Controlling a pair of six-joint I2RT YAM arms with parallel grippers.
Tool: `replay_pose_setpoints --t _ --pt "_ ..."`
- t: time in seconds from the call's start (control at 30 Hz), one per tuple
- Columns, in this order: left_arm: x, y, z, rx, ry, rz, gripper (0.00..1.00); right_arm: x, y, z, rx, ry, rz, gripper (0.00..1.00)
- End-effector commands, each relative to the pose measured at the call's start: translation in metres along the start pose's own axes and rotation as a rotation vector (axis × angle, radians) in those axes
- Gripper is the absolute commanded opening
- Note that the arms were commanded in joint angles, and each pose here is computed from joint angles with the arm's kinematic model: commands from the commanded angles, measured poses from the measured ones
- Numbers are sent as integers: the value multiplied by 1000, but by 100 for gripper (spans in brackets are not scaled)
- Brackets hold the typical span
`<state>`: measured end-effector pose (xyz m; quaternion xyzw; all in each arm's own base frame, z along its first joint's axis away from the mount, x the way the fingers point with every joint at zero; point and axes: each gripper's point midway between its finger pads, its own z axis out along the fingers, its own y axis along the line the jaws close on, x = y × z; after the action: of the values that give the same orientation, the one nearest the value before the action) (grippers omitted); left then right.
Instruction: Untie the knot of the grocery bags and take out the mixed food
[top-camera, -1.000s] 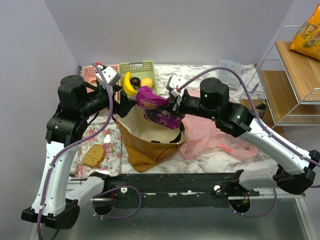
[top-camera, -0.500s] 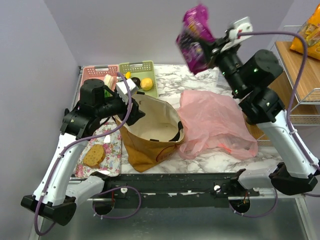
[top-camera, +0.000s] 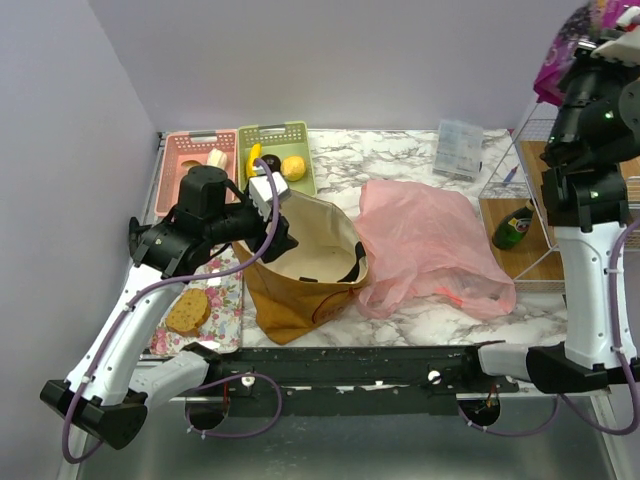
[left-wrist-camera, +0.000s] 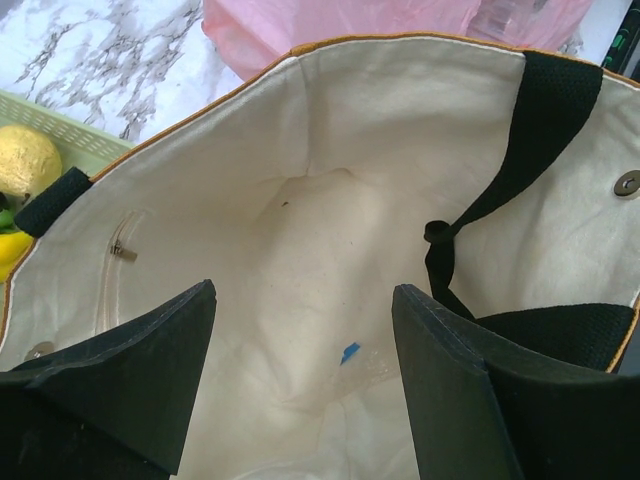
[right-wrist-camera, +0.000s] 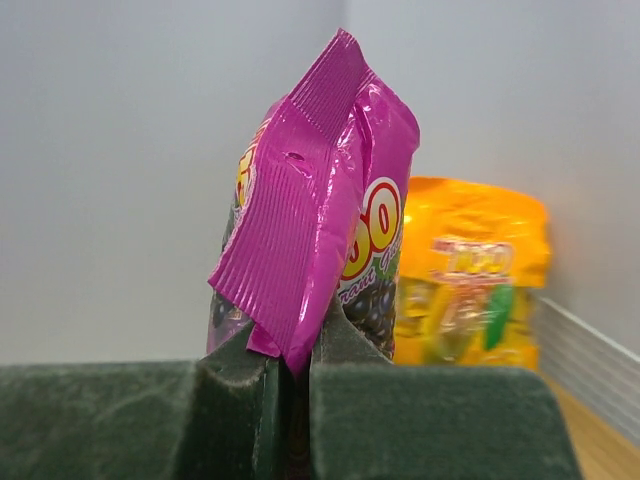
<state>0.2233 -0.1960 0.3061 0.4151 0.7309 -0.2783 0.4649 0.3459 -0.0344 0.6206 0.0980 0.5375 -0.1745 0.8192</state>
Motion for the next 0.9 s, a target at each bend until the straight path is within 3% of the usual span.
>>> replay_pose_setpoints --t 0.0,0.17,0.4,0.5,0.73,0.8,0.87 --pt "-9 4 2 -13 -13 24 72 -63 -75 -17 229 -191 65 1" --pt "-10 5 3 -12 -15 29 72 -59 -123 -27 398 -186 58 1" --pt "-15 7 4 -12 -22 27 72 -28 -154 -41 569 -114 64 1" --pt "-19 7 5 -13 -26 22 72 -20 -164 -46 619 -108 44 9" --pt "-22 9 7 -12 -27 16 71 10 -176 -46 693 -47 24 12" --pt "-22 9 9 -9 -25 17 71 15 -177 -42 714 -33 18 25" --pt "-22 9 10 -9 -22 16 71 12 -176 -40 710 -45 25 45"
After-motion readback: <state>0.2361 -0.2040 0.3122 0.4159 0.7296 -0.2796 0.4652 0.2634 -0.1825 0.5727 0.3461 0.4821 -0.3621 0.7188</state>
